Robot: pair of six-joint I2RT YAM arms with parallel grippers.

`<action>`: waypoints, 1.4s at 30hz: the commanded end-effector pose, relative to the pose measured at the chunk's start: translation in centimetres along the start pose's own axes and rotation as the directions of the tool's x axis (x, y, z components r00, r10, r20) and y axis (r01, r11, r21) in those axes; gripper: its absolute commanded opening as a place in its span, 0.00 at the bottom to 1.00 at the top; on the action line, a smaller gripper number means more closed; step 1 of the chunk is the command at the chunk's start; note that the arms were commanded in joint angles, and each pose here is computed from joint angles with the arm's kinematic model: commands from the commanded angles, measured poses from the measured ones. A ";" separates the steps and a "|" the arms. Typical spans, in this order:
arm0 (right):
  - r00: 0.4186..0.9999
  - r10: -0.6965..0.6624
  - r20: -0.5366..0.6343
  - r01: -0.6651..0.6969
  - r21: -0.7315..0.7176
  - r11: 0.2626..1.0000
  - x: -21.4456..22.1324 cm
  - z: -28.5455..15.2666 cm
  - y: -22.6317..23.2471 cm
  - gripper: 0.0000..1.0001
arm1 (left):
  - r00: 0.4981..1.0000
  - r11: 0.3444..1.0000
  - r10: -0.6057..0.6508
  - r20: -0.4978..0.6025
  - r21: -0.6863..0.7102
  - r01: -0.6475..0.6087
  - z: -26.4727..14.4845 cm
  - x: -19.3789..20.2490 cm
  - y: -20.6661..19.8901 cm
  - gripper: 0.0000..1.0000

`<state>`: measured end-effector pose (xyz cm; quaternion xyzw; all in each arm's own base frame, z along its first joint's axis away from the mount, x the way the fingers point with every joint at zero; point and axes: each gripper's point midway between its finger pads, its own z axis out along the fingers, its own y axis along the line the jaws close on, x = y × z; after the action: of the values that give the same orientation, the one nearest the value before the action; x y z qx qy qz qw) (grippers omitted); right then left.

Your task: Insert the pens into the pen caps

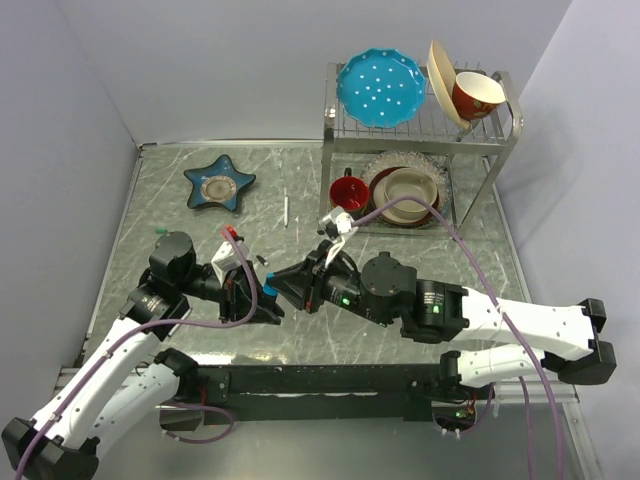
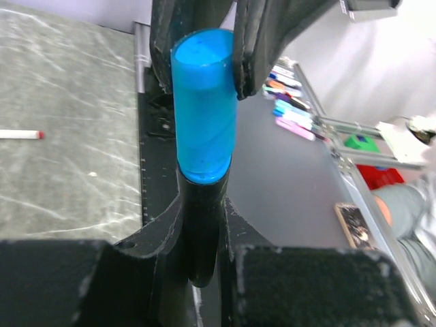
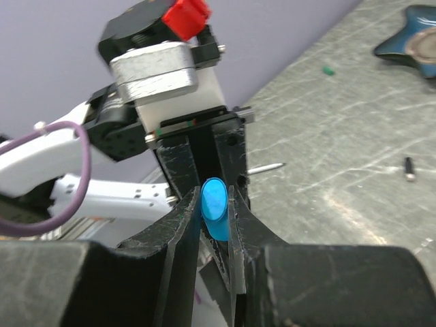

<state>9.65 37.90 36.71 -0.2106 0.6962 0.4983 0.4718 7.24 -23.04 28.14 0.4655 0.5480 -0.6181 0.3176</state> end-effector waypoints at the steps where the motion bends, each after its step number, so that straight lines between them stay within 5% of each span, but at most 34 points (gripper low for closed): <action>1: 0.962 -0.020 -0.271 0.002 -0.066 0.998 6.5 -1.1 2.5 0.15 | 0.984 0.957 0.134 0.118 -0.272 -0.097 -0.9 -5.2 4.5 0.01; 7: 0.978 -0.059 -0.201 0.047 -0.062 0.997 4.1 -1.0 2.7 0.19 | 0.987 0.952 0.122 0.105 -0.295 -0.086 -1.1 -4.9 4.9 0.01; 27: 0.989 -0.138 -0.044 0.136 -0.048 0.990 -2.2 -1.3 3.2 0.65 | 0.983 0.970 0.153 0.099 -0.208 -0.130 -0.8 -4.7 2.8 0.01; 42: 0.989 -0.148 -0.009 0.148 -0.009 0.989 -4.5 -1.6 1.1 0.67 | 0.982 0.979 0.167 0.091 -0.133 -0.154 -0.4 -4.0 0.8 0.01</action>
<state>10.12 37.33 37.36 -0.2735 0.7106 0.4386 0.4773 10.10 -23.33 30.32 0.4383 0.5539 -0.5766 0.4107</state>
